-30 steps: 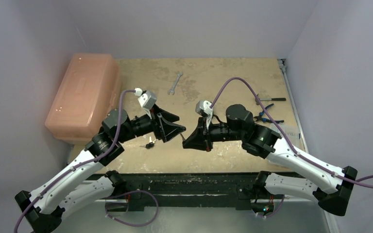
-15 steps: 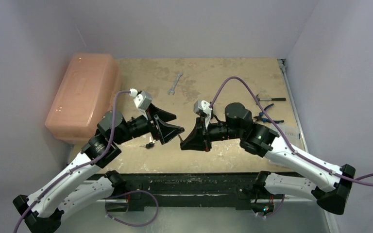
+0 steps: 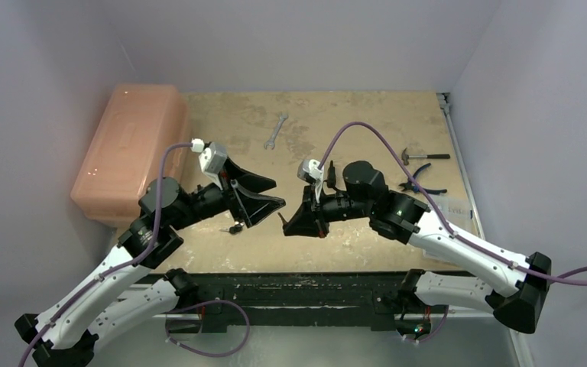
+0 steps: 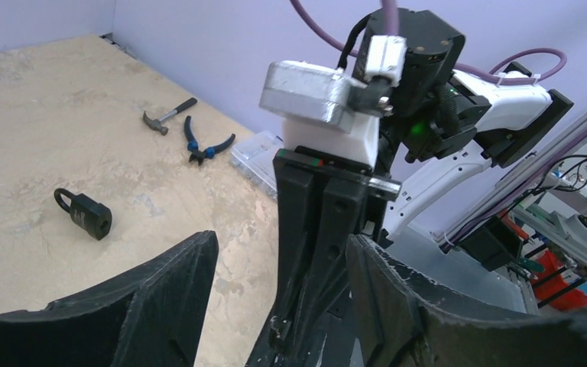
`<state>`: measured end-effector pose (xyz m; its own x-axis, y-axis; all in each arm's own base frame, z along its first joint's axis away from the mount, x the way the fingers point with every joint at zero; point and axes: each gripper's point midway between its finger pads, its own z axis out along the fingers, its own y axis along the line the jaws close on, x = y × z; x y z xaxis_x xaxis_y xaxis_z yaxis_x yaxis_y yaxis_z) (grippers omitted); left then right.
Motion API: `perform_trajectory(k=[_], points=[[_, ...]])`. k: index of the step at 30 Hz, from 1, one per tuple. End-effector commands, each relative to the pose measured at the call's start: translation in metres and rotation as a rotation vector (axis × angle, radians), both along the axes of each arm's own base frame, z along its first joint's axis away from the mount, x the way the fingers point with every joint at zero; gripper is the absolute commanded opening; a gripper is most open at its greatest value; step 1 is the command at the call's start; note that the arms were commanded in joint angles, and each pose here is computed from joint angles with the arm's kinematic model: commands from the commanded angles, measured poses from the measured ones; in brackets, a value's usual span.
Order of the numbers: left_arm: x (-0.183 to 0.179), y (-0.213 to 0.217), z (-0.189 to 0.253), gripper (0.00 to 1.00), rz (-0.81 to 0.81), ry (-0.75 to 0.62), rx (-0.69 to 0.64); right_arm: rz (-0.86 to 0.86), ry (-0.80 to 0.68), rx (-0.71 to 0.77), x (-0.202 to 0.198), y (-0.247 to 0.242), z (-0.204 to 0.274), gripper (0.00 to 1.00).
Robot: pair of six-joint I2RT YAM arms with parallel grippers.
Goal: Unlock with the key
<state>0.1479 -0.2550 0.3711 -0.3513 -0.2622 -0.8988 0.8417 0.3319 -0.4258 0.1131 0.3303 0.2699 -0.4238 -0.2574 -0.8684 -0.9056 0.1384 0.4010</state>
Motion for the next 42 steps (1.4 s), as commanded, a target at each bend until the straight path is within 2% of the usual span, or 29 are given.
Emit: perform_trajectory(k=[1,16,22,23,26,31,34,35,37,42], points=[[-0.005,-0.002,0.003,0.64,-0.03,0.001,-0.015,-0.031,-0.054,0.095,0.005,0.001,0.032,0.0],[-0.01,-0.012,-0.021,0.5,-0.093,0.047,-0.014,-0.077,-0.092,0.136,0.016,0.005,0.059,0.0],[-0.012,-0.013,-0.025,0.33,-0.106,0.057,-0.022,-0.091,-0.1,0.149,0.019,0.005,0.066,0.0],[-0.012,-0.013,-0.025,0.28,-0.105,0.06,-0.021,-0.09,-0.1,0.149,0.019,0.005,0.066,0.0],[-0.009,-0.015,-0.03,0.0,-0.097,0.081,-0.014,-0.089,-0.098,0.155,0.018,0.006,0.067,0.0],[-0.008,-0.016,-0.024,0.0,-0.099,0.081,-0.067,-0.08,-0.097,0.178,0.015,0.004,0.069,0.01],[-0.006,-0.011,-0.014,0.0,-0.065,0.062,-0.096,-0.111,-0.097,0.194,0.015,-0.002,0.068,0.41],[-0.005,-0.009,-0.009,0.0,-0.055,0.052,-0.109,-0.124,-0.099,0.207,0.015,-0.004,0.069,0.5],[-0.003,-0.005,0.0,0.0,-0.029,0.04,-0.135,-0.146,-0.111,0.244,0.013,-0.011,0.072,0.61],[-0.001,0.001,0.024,0.0,0.004,0.014,-0.227,-0.264,-0.108,0.413,0.014,-0.032,0.086,0.74]])
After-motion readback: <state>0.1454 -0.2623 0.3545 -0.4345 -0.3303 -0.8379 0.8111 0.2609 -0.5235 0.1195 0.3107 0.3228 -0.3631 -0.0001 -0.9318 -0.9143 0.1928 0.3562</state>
